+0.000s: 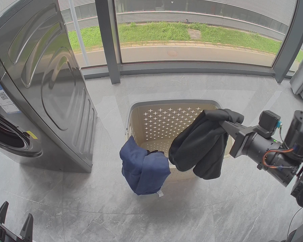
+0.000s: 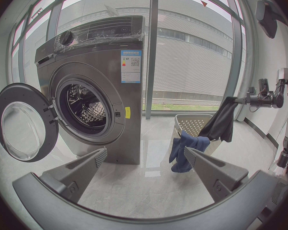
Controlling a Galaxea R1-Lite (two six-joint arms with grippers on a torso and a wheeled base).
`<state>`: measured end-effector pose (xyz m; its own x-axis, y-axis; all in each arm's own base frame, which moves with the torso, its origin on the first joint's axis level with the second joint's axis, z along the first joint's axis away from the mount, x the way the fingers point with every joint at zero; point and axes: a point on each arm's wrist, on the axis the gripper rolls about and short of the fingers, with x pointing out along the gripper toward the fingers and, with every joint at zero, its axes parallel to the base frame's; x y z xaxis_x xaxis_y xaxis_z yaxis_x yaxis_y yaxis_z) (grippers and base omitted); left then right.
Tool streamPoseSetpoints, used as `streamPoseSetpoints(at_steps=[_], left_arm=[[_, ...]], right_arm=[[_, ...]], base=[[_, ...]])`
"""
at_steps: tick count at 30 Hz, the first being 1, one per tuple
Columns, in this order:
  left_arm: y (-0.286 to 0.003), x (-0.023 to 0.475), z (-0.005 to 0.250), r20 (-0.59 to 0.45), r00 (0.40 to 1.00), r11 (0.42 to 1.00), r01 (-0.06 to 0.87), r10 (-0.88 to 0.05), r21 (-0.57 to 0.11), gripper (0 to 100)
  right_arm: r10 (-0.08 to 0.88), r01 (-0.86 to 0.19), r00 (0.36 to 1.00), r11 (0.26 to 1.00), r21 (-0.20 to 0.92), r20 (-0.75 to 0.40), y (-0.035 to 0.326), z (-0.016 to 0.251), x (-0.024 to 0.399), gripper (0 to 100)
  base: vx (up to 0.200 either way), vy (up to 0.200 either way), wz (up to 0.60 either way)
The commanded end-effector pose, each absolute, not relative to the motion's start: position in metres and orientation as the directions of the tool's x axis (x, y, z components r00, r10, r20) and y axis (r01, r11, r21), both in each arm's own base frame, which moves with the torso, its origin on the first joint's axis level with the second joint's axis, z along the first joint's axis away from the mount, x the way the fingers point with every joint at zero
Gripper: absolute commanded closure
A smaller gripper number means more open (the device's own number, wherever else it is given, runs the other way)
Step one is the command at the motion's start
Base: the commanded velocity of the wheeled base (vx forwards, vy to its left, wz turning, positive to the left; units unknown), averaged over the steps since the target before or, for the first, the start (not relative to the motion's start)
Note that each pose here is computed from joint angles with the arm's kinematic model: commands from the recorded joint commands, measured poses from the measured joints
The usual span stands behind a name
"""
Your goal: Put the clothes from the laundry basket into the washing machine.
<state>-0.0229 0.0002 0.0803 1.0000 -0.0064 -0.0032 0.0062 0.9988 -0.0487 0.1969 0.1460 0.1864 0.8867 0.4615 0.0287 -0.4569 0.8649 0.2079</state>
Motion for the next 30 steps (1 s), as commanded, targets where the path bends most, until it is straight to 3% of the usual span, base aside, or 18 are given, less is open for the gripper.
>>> streamPoseSetpoints(at_steps=[1, 21, 30], left_arm=[[0.0002, -0.0226, 0.0757, -0.006, 1.0, 0.999, 0.006, -0.006, -0.04, 0], [0.0002, -0.0226, 0.0755, -0.008, 1.0, 0.999, 0.006, -0.006, -0.051, 0], [0.0002, -0.0226, 0.0755, -0.008, 1.0, 0.999, 0.006, -0.006, -0.051, 0]], right_arm=[[0.506, -0.528, 0.848, 0.83, 0.178, 0.157, 0.1306, 0.2157, 0.1617, 100], [0.509, -0.53, 0.847, 0.828, 0.181, 0.15, 0.1286, 0.216, 0.1592, 100], [0.509, -0.53, 0.847, 0.828, 0.181, 0.15, 0.129, 0.2157, 0.1596, 100]], base=[[0.0, 0.0, 0.0], [-0.18, 0.0, 0.0], [0.0, 0.0, 0.0]])
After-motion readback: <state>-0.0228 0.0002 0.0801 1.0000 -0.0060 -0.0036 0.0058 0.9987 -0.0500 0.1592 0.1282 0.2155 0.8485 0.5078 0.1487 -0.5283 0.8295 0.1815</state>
